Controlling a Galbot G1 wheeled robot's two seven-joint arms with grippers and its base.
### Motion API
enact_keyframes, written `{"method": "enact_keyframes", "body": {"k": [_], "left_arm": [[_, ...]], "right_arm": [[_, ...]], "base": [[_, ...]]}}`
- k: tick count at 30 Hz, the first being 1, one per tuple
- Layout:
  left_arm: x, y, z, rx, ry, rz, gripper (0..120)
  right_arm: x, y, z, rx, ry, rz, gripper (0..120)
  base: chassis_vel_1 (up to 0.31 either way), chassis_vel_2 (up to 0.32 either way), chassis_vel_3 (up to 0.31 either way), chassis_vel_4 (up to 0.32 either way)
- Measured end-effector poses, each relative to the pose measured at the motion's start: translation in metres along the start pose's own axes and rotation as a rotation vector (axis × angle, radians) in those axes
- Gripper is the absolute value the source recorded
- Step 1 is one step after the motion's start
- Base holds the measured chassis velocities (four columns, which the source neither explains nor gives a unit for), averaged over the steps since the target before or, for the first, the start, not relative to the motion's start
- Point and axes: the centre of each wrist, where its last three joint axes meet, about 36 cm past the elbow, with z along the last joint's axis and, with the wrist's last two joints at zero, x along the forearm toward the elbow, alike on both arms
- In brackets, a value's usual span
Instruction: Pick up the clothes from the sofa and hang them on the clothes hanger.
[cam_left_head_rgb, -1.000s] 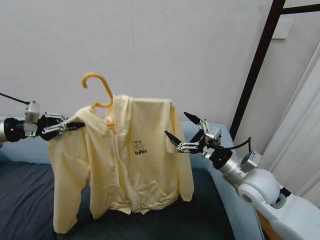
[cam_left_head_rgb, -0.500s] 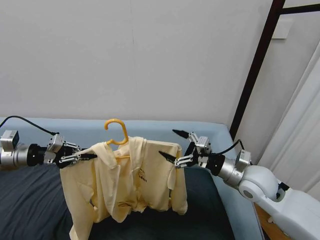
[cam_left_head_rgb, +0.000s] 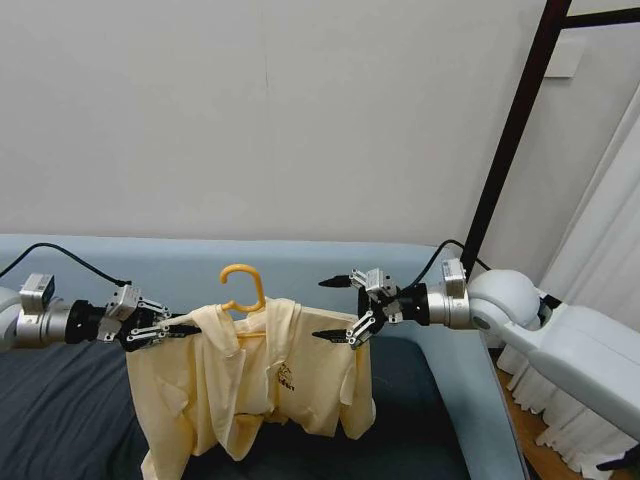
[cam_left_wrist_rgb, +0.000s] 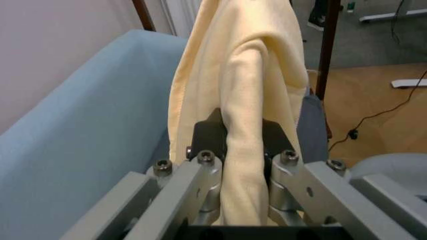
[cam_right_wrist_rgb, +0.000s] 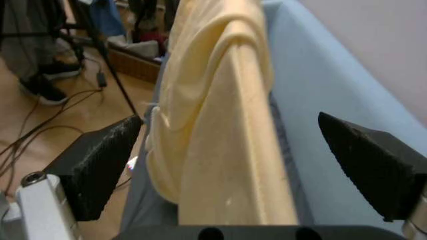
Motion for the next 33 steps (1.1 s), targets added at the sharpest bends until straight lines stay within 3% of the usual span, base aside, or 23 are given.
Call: {"method": "enact_keyframes", "body": {"k": [3,11,15,22,25,28,33], "left_arm": [[0.001,0.001,-0.002,-0.005,-0.001,-0.003,7],[0.001,0.002,-0.003,-0.006,-0.001,0.001,7],[0.0,0.001,-0.002,-0.006,0.004,0.008,7],[-0.003,0.0,-0.002,-0.014,0.014,0.02,7],[-0.005,0.0,-0.003,-0.017,0.012,0.024,7],[-0.005,0.0,-0.003,-0.017,0.012,0.025,7],[-0.007,-0.001,-0.002,-0.016,0.012,0.026,7]], "right_arm": [[-0.003,-0.004,0.002,-0.014,0.011,-0.019,99],[-0.008,-0.01,0.012,-0.054,0.006,-0.014,73],[-0.008,-0.013,0.011,-0.063,0.0,-0.011,52],[-0.007,-0.013,0.01,-0.072,-0.006,-0.02,31],[-0.007,-0.013,0.011,-0.076,-0.002,-0.044,16],[-0.008,-0.012,0.013,-0.079,-0.001,-0.055,9],[-0.011,-0.011,0.016,-0.08,0.001,-0.061,8]], "base": [[0.0,0.0,0.0,0.0],[0.0,0.0,0.0,0.0],[0.0,0.0,0.0,0.0],[0.0,0.0,0.0,0.0],[0.0,0.0,0.0,0.0],[0.0,0.0,0.0,0.0],[0.0,0.0,0.0,0.0]]}}
